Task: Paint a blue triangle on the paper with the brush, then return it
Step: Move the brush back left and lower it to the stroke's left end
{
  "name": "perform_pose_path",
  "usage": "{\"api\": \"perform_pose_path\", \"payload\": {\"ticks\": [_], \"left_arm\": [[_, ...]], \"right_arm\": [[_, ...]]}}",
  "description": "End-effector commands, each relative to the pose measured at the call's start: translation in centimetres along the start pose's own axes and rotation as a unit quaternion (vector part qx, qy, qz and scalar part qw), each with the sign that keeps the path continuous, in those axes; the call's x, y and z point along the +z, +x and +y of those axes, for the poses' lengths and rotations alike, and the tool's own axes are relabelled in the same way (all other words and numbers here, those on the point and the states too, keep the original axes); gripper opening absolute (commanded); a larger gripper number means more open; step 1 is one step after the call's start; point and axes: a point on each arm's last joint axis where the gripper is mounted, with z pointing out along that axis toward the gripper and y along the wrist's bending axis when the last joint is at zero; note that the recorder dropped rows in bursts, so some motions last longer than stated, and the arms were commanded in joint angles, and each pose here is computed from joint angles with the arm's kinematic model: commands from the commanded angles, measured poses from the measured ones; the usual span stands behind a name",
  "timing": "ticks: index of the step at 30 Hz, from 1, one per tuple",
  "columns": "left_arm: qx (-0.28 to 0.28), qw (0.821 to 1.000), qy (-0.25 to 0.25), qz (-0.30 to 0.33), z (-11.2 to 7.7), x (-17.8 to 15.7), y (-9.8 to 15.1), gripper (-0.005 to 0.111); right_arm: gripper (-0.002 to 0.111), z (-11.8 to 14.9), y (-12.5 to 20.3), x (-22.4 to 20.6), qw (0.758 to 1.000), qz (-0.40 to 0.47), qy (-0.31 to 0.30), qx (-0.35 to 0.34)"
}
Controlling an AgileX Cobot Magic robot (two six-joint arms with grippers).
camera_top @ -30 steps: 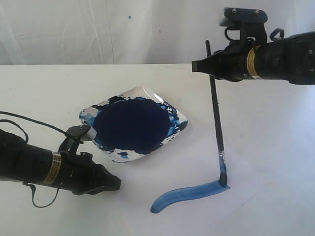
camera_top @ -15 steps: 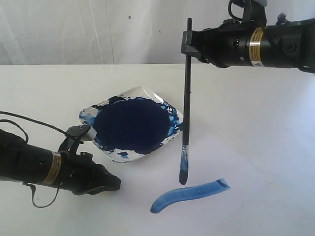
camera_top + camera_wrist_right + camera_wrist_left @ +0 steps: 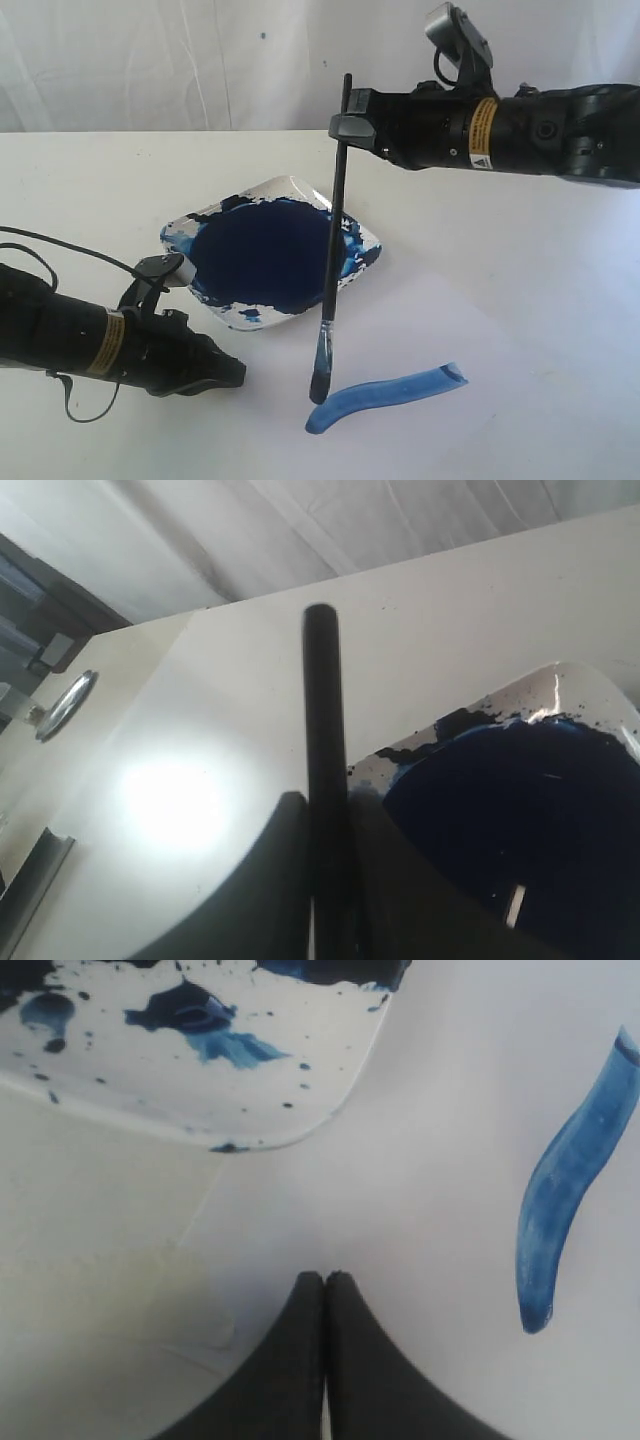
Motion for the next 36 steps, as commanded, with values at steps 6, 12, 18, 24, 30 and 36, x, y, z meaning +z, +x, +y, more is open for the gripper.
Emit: {"api": "perform_pose_path", "payload": {"ticks": [6, 12, 18, 24, 30, 36], "left_arm": [[0.003, 1.000, -0.001, 0.000, 0.0, 0.0, 0.0, 0.000], [0.003, 1.000, -0.001, 0.000, 0.0, 0.0, 0.0, 0.000], [0.003, 1.000, -0.001, 0.000, 0.0, 0.0, 0.0, 0.000], [0.003, 1.000, -0.001, 0.000, 0.0, 0.0, 0.0, 0.000], [0.003, 1.000, -0.001, 0.000, 0.0, 0.0, 0.0, 0.000], [0.003, 1.000, -0.001, 0.000, 0.0, 0.0, 0.0, 0.000]], "right_arm": [[0.000, -1.4, 0.9, 1.2, 1.000, -0.007, -0.019, 0.009], [0.000, -2.3, 1.7, 1.8, 1.000, 0.005, -0.014, -0.003], [0.000, -2.5, 1.8, 1.9, 0.999, 0.008, -0.013, -0.032], [0.000, -2.5, 2.2, 2.2, 0.999, 0.013, -0.015, -0.049], [0.000, -2.2, 2.0, 2.8, 0.996, -0.027, -0.037, -0.081], [0.000, -2.6, 2.0, 2.8, 0.994, -0.029, -0.012, -0.102]]}}
